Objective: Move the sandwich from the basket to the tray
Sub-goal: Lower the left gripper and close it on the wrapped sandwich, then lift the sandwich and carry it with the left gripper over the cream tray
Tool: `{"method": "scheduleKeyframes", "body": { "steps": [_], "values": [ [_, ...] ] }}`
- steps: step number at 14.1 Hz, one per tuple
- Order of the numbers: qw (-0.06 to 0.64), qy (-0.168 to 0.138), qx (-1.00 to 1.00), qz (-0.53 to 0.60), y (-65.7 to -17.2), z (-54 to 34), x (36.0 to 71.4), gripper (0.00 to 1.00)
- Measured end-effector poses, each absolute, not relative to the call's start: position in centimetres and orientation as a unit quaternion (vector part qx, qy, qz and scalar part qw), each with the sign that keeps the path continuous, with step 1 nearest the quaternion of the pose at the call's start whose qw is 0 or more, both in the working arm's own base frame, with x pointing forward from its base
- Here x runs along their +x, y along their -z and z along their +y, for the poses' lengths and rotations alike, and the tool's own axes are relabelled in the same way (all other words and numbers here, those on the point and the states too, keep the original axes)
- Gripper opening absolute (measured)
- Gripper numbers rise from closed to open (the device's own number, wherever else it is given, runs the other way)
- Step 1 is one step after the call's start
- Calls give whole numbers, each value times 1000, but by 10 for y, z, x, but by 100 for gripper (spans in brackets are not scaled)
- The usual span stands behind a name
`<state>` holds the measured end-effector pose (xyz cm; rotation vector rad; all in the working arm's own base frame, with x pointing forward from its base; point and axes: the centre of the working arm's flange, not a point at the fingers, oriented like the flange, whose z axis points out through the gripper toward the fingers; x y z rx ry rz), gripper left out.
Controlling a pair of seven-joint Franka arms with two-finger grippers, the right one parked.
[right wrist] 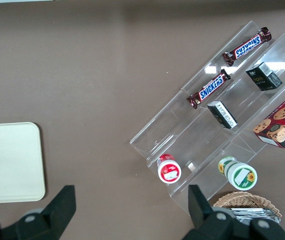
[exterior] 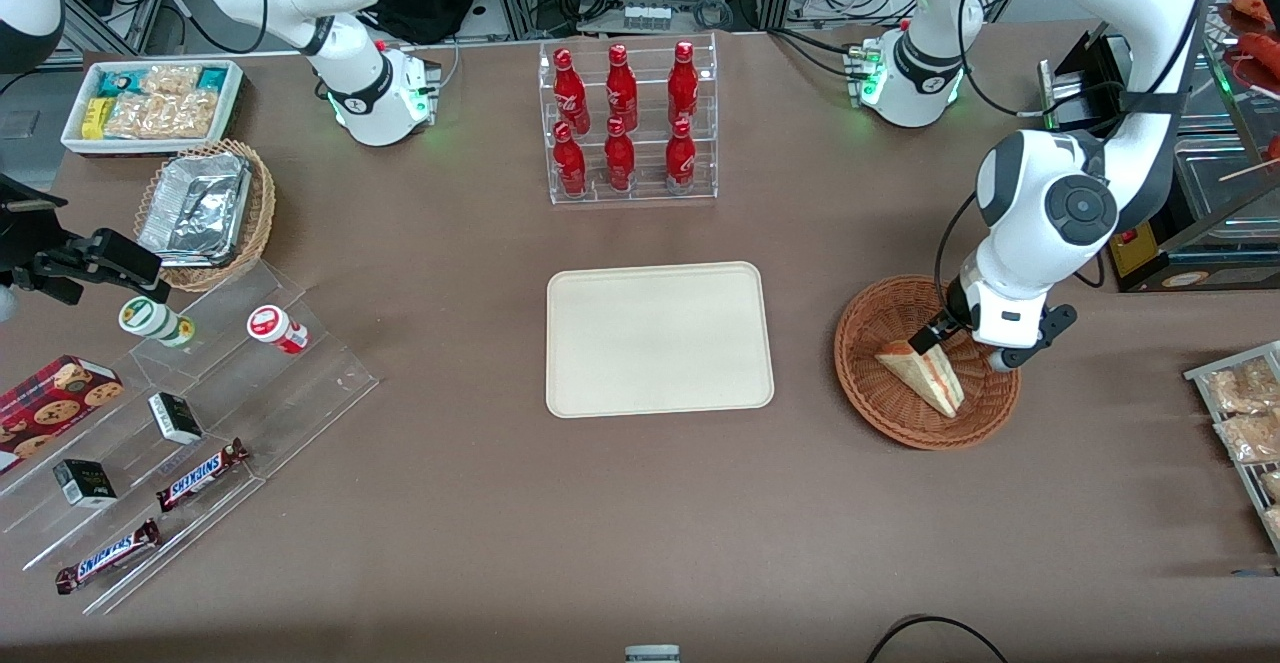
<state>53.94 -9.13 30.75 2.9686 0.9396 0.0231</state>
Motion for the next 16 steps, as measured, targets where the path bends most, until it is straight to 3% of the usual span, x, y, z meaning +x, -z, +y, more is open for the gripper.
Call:
{"method": "scheduleKeyframes", "body": {
  "steps": [11, 16],
  "values": [
    [32, -9, 950, 311, -264, -97, 548, 98],
    [40, -23, 949, 313, -275, -97, 561, 47]
  ]
}}
